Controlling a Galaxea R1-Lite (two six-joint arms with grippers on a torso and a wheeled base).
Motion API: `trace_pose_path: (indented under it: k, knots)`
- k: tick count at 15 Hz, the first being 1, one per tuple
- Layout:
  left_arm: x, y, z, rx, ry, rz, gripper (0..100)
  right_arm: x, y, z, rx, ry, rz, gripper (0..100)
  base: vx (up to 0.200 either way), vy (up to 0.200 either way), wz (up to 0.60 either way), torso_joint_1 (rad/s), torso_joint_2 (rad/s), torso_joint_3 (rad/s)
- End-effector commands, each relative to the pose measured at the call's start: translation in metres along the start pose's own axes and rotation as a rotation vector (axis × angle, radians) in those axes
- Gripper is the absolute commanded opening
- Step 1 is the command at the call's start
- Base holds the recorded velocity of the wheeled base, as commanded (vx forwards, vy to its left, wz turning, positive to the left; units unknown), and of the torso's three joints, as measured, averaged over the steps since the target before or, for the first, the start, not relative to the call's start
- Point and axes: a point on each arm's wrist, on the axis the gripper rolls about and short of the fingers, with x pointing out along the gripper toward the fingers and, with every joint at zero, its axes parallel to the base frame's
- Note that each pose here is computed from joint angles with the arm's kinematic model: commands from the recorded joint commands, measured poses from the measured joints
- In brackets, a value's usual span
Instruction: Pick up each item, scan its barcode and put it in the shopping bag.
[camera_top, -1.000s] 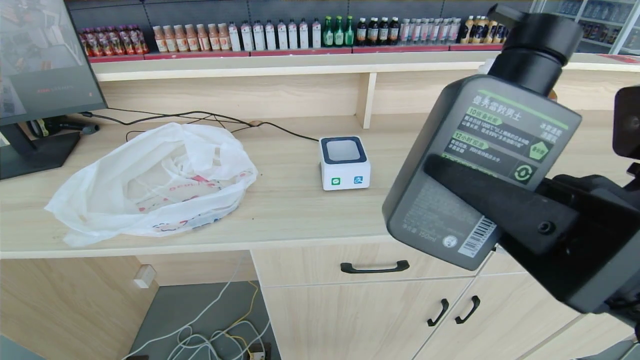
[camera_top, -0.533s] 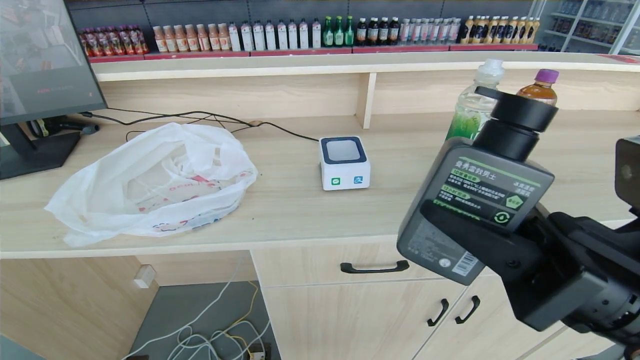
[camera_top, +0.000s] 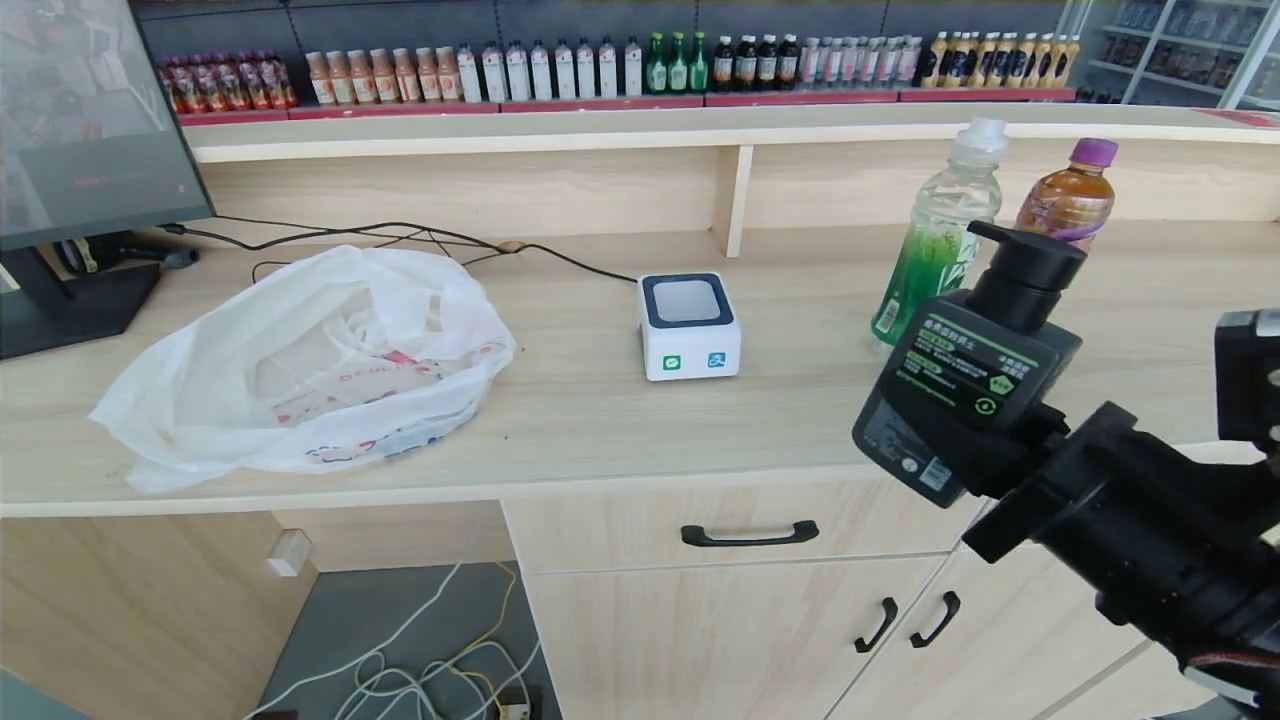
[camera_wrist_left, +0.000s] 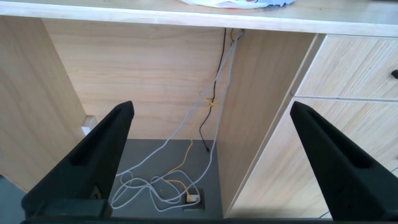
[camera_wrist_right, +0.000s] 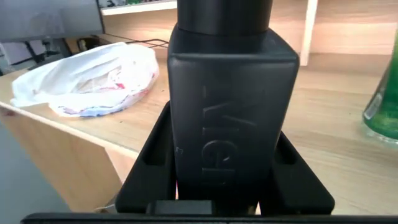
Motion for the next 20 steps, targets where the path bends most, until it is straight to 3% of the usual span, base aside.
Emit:
trace_pose_path:
  k: [1,9,13,20]
  knots:
    - [0.000,0.000,0.000,0.000,0.000,0.000,100,0.002,-0.005,0.001,-0.034,-0.009,-0.081,0,0.000,0.000,0.00,0.000,0.00,0.000]
    - [0.000,0.000,0.000,0.000,0.000,0.000,100,0.004,-0.008,0.000,0.029,-0.008,-0.109,0,0.000,0.000,0.00,0.000,0.00,0.000]
    - [0.000,0.000,0.000,0.000,0.000,0.000,100,0.001,-0.021,-0.002,0.052,-0.003,-0.161,0,0.000,0.000,0.00,0.000,0.00,0.000]
    - [0.000,0.000,0.000,-0.006,0.002,0.000,100,0.005,-0.025,-0.009,0.039,0.022,-0.151,0,0.000,0.200,0.00,0.006,0.00,0.002]
